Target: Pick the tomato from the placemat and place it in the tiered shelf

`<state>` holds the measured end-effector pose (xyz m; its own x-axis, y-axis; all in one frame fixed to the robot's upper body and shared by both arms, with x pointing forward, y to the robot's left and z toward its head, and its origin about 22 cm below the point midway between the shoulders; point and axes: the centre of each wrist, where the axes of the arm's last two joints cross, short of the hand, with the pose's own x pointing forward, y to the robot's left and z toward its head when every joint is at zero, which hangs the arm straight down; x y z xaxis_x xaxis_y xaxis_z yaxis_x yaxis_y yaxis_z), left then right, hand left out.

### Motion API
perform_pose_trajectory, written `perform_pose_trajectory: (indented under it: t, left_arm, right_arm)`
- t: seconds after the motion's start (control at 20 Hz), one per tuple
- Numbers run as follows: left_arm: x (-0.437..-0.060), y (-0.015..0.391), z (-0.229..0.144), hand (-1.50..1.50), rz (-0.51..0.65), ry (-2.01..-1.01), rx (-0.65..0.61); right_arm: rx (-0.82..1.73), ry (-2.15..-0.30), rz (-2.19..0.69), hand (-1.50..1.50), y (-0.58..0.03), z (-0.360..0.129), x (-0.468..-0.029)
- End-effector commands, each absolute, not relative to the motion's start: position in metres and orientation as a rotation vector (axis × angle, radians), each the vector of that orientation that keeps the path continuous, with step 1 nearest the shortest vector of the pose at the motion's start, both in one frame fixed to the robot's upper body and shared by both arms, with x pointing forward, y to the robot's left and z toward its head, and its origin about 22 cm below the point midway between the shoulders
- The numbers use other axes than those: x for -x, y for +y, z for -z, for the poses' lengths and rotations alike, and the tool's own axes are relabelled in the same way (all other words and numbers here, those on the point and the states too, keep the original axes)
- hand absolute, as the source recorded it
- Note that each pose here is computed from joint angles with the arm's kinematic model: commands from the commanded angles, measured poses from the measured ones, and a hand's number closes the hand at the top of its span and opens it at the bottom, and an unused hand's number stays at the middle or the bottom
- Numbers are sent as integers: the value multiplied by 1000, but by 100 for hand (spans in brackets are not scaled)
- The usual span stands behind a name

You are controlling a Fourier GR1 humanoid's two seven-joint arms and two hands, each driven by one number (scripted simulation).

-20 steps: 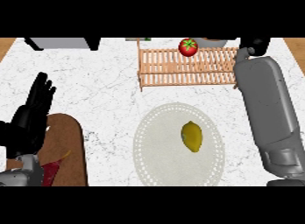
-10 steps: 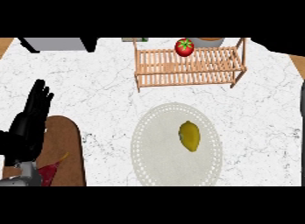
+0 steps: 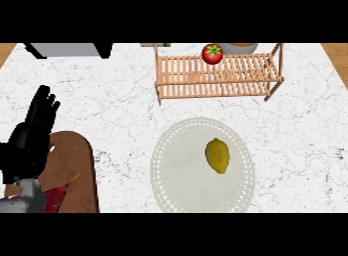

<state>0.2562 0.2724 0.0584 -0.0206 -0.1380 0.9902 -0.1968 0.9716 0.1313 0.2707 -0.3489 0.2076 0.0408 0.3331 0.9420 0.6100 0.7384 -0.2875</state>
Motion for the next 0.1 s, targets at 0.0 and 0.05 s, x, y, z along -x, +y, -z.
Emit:
perform_pose_trajectory:
  t: [0.0,0.05]
  left_arm:
    - [-235,273,-48,0,-59,-1604,-242]
    - [-244,280,-56,0,-39,-1597,-236]
  right_arm:
    - [769,-1596,226,-150,-371,-205,-233]
    - [757,-1574,224,-150,-363,-208,-240]
